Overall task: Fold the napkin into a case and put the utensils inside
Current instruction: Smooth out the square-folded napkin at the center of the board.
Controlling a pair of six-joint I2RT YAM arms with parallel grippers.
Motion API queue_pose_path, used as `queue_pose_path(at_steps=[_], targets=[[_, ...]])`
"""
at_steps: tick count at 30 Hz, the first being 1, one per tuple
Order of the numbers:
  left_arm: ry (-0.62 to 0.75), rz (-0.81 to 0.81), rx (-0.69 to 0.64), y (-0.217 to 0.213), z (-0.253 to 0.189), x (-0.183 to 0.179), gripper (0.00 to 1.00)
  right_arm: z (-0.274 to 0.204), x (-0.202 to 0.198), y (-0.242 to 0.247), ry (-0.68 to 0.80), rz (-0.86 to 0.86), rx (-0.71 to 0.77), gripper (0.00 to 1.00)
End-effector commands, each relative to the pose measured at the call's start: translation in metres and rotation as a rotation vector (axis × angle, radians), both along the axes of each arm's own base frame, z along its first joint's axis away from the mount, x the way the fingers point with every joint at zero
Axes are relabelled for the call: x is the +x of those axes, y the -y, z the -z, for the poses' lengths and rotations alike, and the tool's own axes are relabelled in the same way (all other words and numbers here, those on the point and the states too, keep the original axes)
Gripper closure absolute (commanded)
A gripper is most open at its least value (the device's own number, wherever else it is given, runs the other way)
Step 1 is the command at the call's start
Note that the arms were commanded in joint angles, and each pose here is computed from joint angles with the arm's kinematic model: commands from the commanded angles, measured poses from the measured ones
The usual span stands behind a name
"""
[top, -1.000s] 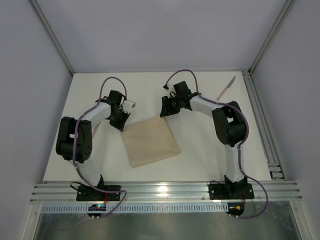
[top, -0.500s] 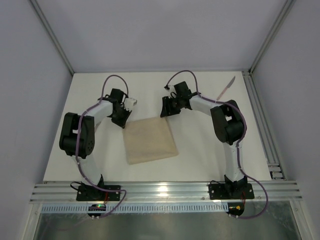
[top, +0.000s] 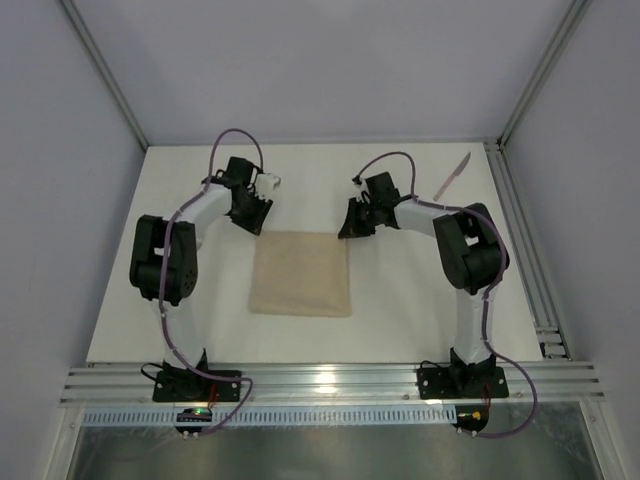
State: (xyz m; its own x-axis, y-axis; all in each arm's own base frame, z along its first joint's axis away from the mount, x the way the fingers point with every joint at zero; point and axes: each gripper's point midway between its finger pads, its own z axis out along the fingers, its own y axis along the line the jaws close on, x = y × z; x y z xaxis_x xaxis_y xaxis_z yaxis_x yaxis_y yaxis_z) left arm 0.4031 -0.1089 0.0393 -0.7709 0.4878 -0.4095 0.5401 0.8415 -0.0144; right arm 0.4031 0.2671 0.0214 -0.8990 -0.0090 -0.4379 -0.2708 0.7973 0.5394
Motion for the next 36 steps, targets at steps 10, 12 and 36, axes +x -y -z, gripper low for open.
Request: queue_pose_path(at_steps=[10,12,36], targets=[[-0.059,0.267,-0.095,0.065,-0.061,-0.078,0.64,-0.014,-0.019,0.085,0.061,0.497,0.053,0.96],[-0.117,0.327,-0.062,0.067,-0.047,-0.108,0.65,-0.022,-0.022,0.09,0.084,0.517,0.061,0.81],[-0.255,0.364,0.117,0.052,0.032,-0.146,0.71,-0.021,-0.086,0.03,0.011,0.237,0.116,0.96]])
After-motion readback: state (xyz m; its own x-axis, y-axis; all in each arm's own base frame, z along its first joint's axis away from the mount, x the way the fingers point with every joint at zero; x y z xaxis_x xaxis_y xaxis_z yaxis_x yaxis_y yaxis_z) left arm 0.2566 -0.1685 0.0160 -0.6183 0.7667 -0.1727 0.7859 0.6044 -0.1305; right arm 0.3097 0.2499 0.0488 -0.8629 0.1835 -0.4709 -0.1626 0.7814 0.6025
